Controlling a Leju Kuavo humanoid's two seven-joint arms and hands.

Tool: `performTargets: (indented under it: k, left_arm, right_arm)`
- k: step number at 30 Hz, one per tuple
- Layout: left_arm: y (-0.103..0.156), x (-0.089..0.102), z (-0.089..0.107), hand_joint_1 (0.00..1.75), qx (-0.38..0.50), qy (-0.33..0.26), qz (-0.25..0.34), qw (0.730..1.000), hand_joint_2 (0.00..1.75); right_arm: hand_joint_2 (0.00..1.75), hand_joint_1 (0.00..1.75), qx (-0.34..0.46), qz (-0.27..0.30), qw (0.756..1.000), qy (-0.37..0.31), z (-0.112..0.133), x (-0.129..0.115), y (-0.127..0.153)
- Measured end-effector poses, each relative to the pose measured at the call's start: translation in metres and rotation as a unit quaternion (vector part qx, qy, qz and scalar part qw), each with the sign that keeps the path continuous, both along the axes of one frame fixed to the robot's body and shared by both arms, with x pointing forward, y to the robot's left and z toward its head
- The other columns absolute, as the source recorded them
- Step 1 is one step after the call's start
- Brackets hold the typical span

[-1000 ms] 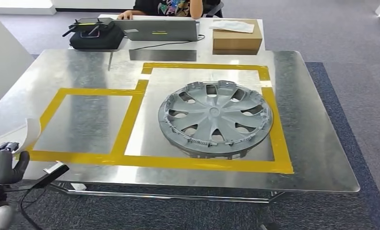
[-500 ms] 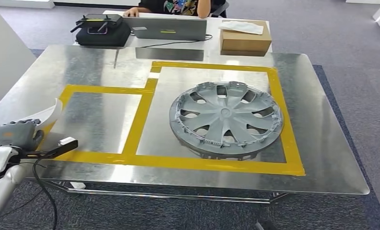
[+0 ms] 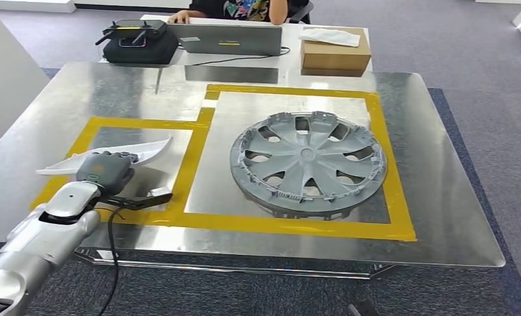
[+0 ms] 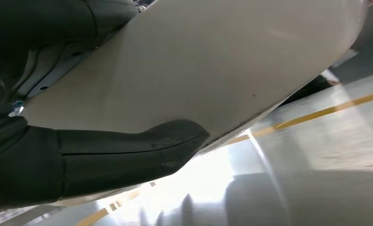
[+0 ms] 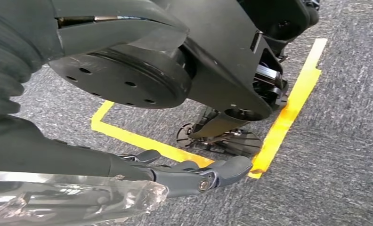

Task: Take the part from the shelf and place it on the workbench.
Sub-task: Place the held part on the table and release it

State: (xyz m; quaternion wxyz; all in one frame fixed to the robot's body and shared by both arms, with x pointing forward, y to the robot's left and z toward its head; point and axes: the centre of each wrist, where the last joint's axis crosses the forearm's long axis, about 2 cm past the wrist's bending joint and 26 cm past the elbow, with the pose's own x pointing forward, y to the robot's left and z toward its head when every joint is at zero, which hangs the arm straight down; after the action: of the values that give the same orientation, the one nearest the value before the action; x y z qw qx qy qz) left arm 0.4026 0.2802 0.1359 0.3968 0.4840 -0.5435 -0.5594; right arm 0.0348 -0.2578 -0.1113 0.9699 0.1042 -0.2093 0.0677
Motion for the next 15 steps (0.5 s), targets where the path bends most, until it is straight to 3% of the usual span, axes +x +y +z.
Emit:
performTargets:
  k: [2,6,15]
  left_arm:
    - [-0.014,-0.002,-0.001,1.75,0.005,0.001,-0.019,1.0,1.75]
    - [-0.036,-0.005,-0.004,0.0,0.018,-0.001,-0.047,0.999,1.75]
    - [-0.055,-0.01,-0.007,0.0,0.033,-0.001,-0.054,0.998,1.75]
  right_arm:
    - [1.75,0.0,-0.001,0.002,1.0,0.001,0.0,0.0,0.0]
    - [0.0,0.0,-0.002,0.005,1.0,0.003,0.0,0.0,0.0]
    - [0.0,0.0,-0.001,0.005,1.0,0.004,0.0,0.0,0.0]
